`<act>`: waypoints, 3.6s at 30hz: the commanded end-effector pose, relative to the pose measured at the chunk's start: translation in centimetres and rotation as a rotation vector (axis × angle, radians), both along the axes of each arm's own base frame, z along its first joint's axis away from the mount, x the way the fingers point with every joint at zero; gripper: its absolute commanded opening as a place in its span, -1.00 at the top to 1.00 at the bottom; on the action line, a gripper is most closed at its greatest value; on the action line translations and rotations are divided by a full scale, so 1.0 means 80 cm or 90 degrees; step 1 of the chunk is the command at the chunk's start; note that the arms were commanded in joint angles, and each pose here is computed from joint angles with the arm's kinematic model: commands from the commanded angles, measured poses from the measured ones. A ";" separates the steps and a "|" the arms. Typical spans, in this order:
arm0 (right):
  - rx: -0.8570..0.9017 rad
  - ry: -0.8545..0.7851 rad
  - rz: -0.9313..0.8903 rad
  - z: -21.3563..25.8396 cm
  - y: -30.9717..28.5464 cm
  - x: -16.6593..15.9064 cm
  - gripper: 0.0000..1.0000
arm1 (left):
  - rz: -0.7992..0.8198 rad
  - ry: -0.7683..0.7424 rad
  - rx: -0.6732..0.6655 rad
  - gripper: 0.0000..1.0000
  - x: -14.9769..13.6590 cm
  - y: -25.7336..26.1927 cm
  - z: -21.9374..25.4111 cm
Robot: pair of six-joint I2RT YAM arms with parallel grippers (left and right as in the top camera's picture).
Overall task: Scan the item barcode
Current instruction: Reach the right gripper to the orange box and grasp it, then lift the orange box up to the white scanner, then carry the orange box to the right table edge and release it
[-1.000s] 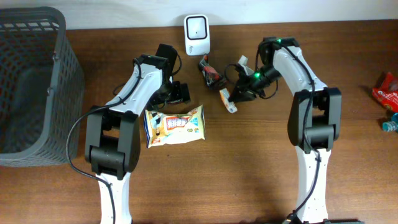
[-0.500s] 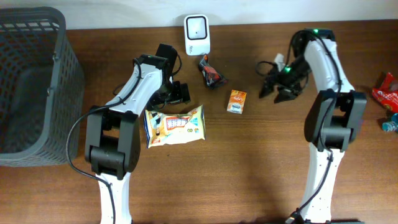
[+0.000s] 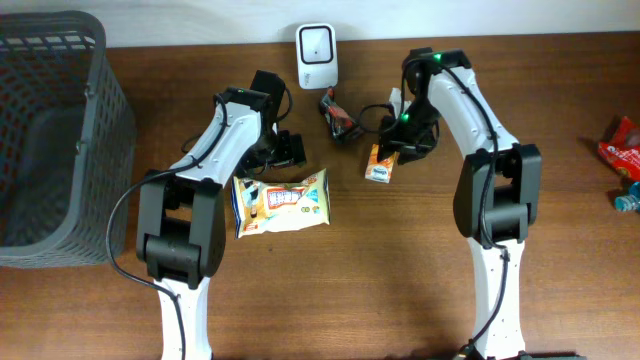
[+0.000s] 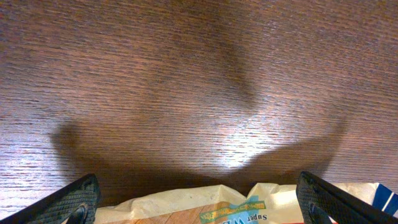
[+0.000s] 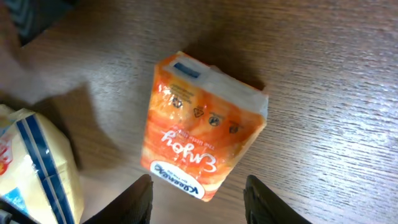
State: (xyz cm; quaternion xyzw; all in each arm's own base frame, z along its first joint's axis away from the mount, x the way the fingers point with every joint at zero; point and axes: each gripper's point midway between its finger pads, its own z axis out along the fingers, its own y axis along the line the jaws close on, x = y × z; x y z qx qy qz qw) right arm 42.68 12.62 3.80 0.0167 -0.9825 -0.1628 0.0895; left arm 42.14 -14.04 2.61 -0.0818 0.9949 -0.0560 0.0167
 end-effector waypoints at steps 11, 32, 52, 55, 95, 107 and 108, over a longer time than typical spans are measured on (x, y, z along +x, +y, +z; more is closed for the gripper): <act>-0.071 0.016 -0.054 -0.038 -0.010 -0.008 0.39 | -0.005 0.001 0.003 -0.98 -0.001 0.000 0.000; 0.693 -0.286 0.137 0.157 0.081 0.040 0.92 | -0.005 0.000 0.003 -0.98 -0.001 0.000 0.000; -0.276 -0.595 -0.107 0.179 -0.002 0.224 0.92 | -0.005 0.000 0.003 -0.98 -0.001 0.000 0.000; -0.270 -0.732 0.008 0.207 0.063 0.252 0.92 | -0.005 0.000 0.003 -0.98 -0.001 0.000 0.000; -0.477 -0.278 -0.602 0.163 -0.502 0.050 0.92 | -0.006 0.000 0.003 -0.98 -0.002 -0.001 0.000; -0.507 -0.088 -0.749 0.113 -0.636 -0.108 0.91 | -0.009 0.000 0.003 -0.98 -0.002 -0.003 0.000; -0.508 -0.087 -0.751 0.110 -0.638 -0.109 0.89 | -0.008 0.000 0.003 -0.98 -0.002 -0.003 0.000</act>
